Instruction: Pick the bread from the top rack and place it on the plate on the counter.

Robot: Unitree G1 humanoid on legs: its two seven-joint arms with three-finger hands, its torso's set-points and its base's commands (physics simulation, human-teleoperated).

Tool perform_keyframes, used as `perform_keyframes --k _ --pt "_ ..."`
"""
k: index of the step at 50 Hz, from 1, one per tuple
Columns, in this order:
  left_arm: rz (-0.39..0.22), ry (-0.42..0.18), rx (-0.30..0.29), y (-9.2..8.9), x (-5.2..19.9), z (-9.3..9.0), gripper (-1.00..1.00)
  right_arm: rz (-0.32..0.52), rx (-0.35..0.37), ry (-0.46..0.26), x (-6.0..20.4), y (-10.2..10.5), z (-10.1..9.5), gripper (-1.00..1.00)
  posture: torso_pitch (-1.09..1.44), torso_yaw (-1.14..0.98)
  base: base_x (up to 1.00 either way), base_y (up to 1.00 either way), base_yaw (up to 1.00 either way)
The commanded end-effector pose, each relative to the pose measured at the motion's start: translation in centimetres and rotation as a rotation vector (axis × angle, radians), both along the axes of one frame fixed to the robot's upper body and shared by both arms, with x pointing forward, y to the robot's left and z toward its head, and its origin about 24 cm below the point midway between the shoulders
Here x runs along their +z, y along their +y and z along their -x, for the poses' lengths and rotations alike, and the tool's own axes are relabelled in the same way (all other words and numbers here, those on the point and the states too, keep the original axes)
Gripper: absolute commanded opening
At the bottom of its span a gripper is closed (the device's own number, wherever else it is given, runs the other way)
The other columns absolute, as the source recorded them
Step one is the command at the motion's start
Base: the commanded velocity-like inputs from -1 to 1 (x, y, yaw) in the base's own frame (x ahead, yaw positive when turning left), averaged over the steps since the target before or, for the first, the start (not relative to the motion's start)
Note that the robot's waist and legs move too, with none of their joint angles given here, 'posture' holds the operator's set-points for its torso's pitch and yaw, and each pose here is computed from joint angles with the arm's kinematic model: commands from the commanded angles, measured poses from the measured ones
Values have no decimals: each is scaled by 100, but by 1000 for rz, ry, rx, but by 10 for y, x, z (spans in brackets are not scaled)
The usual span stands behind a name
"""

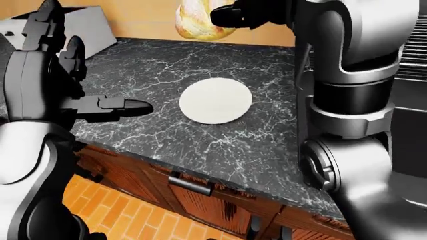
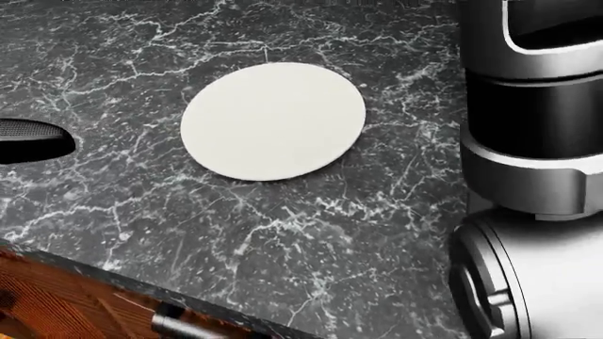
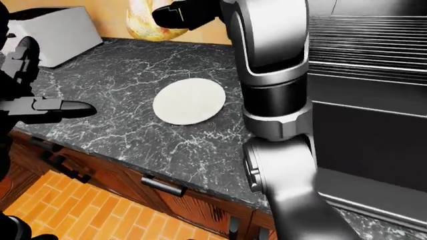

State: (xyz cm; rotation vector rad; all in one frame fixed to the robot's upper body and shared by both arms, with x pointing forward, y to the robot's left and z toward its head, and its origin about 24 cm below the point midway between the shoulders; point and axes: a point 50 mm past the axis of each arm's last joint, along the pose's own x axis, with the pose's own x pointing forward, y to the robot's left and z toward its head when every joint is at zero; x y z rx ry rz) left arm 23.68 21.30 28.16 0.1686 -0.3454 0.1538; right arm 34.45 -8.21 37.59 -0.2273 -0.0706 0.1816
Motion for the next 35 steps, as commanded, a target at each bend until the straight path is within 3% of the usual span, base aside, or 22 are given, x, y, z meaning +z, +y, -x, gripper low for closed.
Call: perform_keyframes --k 1,20,32,35 --pt "-16 -74 12 0 12 5 100 -12 14 -103 19 4 6 -100 0 57 0 0 0" --pt "-41 -73 9 -2 8 2 100 41 -63 -31 -23 -2 -36 -100 0 59 0 0 0" --pt "-44 -76 20 1 8 4 100 40 -73 -39 -52 10 -58 -100 0 59 0 0 0" --pt "-47 -74 22 2 7 6 100 63 -112 -32 -62 7 -62 -100 0 59 0 0 0"
